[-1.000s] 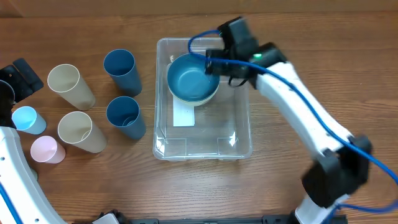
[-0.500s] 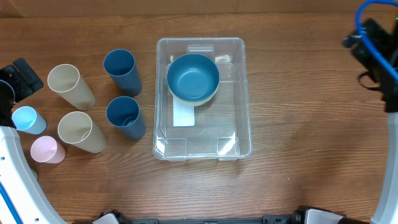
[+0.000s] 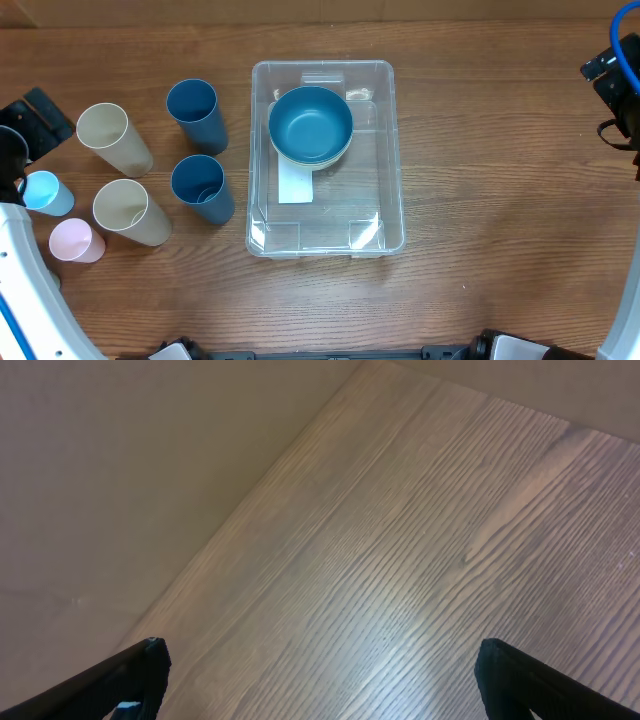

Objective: Pack container

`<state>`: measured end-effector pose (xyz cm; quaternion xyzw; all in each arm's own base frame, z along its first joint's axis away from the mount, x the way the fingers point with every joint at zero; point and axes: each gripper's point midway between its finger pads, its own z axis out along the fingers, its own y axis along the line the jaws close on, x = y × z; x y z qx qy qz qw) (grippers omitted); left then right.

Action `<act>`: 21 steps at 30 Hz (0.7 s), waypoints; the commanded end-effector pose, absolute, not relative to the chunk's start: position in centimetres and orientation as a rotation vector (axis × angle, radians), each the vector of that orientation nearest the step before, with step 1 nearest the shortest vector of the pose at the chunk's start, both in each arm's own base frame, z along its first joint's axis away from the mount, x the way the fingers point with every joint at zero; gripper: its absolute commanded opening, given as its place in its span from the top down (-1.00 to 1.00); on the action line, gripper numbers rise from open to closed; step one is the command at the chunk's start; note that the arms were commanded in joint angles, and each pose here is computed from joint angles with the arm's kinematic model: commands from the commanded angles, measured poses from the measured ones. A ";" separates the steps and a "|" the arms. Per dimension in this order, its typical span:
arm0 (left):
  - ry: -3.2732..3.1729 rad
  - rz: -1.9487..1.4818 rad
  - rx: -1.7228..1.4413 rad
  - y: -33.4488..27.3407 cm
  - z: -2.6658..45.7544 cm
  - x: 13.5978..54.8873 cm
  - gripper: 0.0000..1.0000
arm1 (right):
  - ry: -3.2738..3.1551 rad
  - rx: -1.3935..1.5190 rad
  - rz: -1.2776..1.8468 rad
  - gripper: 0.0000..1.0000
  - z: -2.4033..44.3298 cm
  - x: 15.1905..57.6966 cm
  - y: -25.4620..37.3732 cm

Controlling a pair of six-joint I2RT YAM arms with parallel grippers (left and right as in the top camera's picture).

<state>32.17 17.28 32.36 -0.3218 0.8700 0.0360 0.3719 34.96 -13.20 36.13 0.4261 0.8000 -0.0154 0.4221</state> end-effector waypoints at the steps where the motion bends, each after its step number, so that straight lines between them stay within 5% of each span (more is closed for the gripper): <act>1: 2.282 -0.400 -0.885 11.0 31.7 32.3 -1.00 | 1.993 1.072 -0.037 -1.00 36.3 34.9 -13.2; 8: 2.484 -0.258 -0.947 11.2 28.5 28.1 -1.00 | 1.993 1.072 -0.037 -1.00 36.3 34.9 -13.2; 14: 1.986 0.135 -1.825 22.0 27.4 22.5 -1.00 | 1.993 1.072 -0.037 -1.00 36.3 34.9 -13.2; 21: 2.019 0.197 -2.019 31.8 20.7 18.3 -1.00 | 1.993 1.072 -0.037 -1.00 36.3 34.9 -13.2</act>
